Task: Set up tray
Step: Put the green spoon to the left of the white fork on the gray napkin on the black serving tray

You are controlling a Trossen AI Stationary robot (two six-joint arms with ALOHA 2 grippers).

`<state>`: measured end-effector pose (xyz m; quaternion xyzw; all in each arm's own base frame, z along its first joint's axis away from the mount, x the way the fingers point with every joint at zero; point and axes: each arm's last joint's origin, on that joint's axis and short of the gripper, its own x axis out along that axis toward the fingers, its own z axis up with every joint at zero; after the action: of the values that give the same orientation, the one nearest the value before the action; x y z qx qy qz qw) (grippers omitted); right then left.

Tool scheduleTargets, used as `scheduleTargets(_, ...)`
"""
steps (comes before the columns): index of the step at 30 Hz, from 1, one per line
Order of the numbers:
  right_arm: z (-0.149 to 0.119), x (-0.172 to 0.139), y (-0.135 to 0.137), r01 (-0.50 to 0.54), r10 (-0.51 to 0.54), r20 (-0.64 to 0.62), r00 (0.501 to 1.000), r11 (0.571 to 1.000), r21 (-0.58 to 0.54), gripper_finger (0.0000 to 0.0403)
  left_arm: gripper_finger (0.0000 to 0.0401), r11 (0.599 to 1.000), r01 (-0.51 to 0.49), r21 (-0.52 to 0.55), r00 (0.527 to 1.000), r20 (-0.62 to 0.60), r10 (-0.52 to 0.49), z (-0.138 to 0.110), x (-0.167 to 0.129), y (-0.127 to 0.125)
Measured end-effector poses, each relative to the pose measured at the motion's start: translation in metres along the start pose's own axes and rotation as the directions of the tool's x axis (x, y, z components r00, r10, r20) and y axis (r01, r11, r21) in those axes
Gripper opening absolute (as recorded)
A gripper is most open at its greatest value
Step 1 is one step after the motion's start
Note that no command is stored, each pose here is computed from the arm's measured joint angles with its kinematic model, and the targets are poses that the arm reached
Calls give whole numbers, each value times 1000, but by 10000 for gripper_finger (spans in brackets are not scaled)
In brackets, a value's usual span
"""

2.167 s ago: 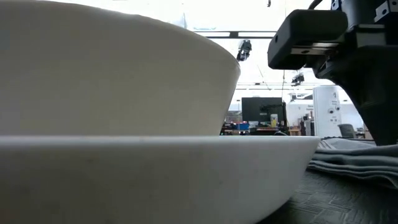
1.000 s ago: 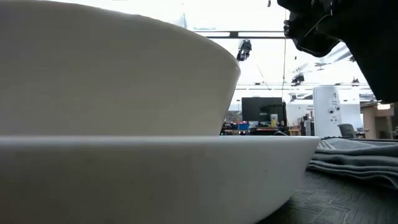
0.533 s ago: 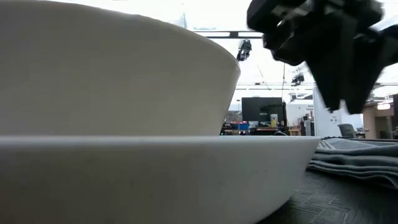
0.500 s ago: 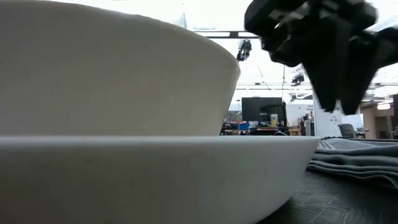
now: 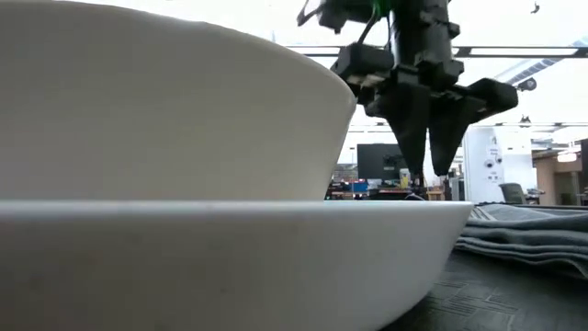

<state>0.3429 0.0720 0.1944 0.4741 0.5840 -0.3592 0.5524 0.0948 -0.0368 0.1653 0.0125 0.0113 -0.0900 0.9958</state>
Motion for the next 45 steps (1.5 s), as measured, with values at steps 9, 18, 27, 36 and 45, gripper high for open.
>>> scheduleTargets(9,34,-21,-22,68,-69,-18,997,997,-37,130,224,1000,0,0,1000,0,0,0,0,0)
scheduleTargets(18,59,-45,-60,38,-38,18,999,999,-3,121,224,1000,0,0,1000,0,0,0,0,0)
scheduleTargets(27,82,-61,-106,-5,6,44,999,999,-41,117,224,1000,1,0,1000,0,-1,0,0,0)
scheduleTargets(36,104,-63,-153,-8,11,55,998,998,-67,127,224,1000,1,0,1000,0,-1,0,0,0)
scheduleTargets(45,128,-61,-180,5,2,55,998,993,-119,125,224,1000,0,0,1000,0,0,0,0,0)
